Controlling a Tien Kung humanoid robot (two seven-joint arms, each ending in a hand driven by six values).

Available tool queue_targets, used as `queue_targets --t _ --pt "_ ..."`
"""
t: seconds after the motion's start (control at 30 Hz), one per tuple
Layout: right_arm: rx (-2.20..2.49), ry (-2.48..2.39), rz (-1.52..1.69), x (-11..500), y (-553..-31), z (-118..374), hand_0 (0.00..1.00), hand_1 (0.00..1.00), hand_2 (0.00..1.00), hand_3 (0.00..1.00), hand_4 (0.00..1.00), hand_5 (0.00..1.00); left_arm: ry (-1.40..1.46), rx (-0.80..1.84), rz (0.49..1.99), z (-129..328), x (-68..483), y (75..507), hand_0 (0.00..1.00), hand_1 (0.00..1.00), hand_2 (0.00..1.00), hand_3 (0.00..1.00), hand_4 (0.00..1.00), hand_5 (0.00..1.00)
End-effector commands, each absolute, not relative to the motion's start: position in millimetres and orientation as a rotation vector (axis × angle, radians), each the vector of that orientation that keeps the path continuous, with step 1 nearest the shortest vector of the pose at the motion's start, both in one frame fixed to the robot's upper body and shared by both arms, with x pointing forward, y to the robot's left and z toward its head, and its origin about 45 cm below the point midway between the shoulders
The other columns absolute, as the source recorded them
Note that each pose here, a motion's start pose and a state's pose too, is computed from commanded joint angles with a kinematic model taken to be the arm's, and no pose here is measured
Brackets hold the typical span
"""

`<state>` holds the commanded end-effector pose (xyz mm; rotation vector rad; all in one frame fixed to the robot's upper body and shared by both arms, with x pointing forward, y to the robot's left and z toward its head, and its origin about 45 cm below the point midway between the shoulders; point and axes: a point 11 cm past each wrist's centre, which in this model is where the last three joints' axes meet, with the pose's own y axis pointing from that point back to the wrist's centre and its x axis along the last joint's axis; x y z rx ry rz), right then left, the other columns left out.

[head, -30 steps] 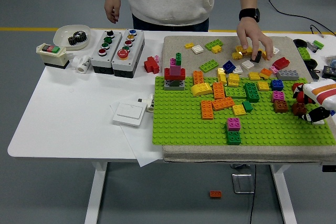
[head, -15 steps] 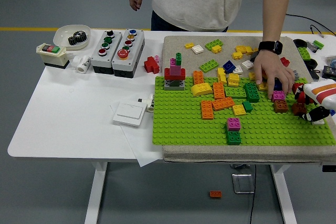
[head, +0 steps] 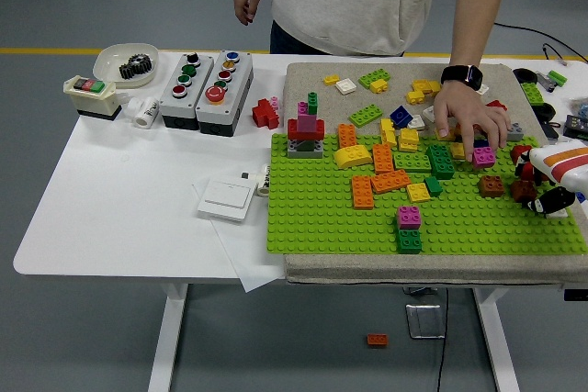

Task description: Pick up the brick,pile it on top of brick,press brick,pick up the brick,pile it on top of brick,press brick

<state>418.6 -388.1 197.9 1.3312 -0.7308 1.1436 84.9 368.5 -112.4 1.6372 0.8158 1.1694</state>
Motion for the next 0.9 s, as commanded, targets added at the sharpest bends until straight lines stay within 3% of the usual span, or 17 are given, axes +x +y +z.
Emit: queue_targets --t 0.17,0.2,0.37,0.4,0.9 --pt "1.328 -0.734 1.145 418.7 -388.2 197.7 0.321 0.299 0.38 0.594 0.827 0.303 0.816 1.636 1.17 -112.2 85.3 368.7 0.818 0.798 0.805 0.621 0.717 0.684" --pt "1.328 -0.734 1.145 418.8 -388.2 197.7 0.31 0.233 0.305 0.597 0.776 0.321 0.816 1.636 1.17 -112.2 85.3 368.7 0.818 0.798 0.805 0.62 0.717 0.684" --pt "1.325 -0.739 1.15 419.1 -387.7 198.4 0.31 0.233 0.305 0.597 0.776 0.321 0.817 1.636 1.171 -112.2 85.3 368.7 0.818 0.798 0.805 0.62 0.717 0.684" --pt "1.325 -0.739 1.152 419.3 -386.9 198.4 0.297 0.199 0.256 0.594 0.74 0.337 0.818 1.635 1.172 -112.3 85.2 368.7 0.819 0.798 0.805 0.621 0.716 0.682" --pt "1.334 -0.718 1.13 417.3 -386.9 192.1 0.279 0.183 0.227 0.592 0.733 0.356 0.819 1.637 1.169 -112.5 84.4 368.3 0.82 0.799 0.807 0.62 0.717 0.681"
